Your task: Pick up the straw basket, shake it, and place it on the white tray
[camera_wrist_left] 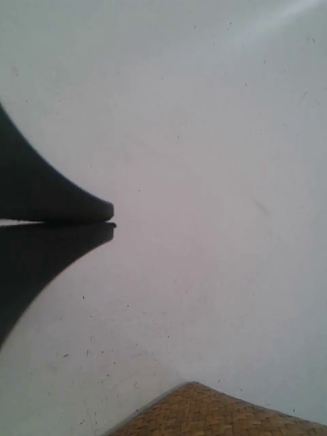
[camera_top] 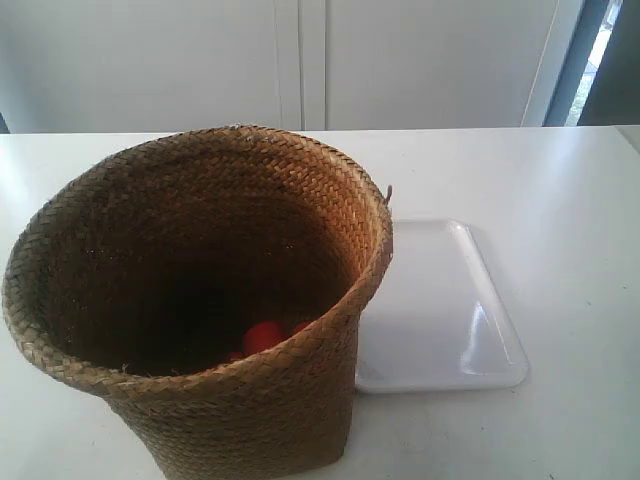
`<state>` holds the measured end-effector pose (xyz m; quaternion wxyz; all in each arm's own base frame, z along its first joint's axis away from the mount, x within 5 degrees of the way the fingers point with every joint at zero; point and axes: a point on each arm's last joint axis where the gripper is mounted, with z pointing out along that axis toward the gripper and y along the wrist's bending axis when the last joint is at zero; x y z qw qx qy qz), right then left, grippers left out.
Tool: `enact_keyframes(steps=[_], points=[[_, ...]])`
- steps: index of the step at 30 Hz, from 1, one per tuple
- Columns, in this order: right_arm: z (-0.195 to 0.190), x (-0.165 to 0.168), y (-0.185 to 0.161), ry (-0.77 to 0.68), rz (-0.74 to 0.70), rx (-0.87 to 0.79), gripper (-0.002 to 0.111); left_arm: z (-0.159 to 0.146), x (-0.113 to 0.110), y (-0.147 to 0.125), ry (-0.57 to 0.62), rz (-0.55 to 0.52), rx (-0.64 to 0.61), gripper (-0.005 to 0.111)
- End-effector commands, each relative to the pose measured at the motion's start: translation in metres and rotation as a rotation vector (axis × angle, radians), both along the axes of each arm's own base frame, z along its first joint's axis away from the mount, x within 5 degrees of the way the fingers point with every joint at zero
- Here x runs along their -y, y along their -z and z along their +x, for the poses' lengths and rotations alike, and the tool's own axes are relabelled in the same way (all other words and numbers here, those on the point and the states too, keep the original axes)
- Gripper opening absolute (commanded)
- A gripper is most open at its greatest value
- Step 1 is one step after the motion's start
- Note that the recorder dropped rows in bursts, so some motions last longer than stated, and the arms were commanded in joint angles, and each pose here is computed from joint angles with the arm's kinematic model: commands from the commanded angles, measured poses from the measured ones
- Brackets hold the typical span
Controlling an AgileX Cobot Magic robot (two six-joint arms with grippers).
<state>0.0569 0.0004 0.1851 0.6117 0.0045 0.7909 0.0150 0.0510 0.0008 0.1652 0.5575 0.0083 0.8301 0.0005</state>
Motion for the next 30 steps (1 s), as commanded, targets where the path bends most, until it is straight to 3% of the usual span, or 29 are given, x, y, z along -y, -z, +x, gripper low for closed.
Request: enact_keyframes(steps=[1, 7, 11, 21, 30], points=[[0.000, 0.000, 0.001, 0.004, 0.001, 0.006, 0.000, 0.000, 0.000, 0.001, -0.004, 0.004, 0.006, 0.000], [0.001, -0.001, -0.006, 0.002, 0.066, 0.082, 0.000, 0.002, 0.000, -0.006, 0.002, 0.001, 0.084, 0.000], [0.002, -0.003, -0.012, 0.030, 0.357, 0.132, 0.000, 0.004, 0.001, -0.013, 0.008, -0.003, 0.167, 0.000], [0.002, -0.003, -0.015, 0.029, 0.368, 0.169, 0.000, 0.005, 0.001, -0.016, 0.011, -0.002, 0.200, 0.000], [-0.008, 0.002, -0.064, -0.021, 0.418, 0.723, 0.000, 0.002, 0.005, -0.061, 0.046, -0.101, 0.693, 0.000]])
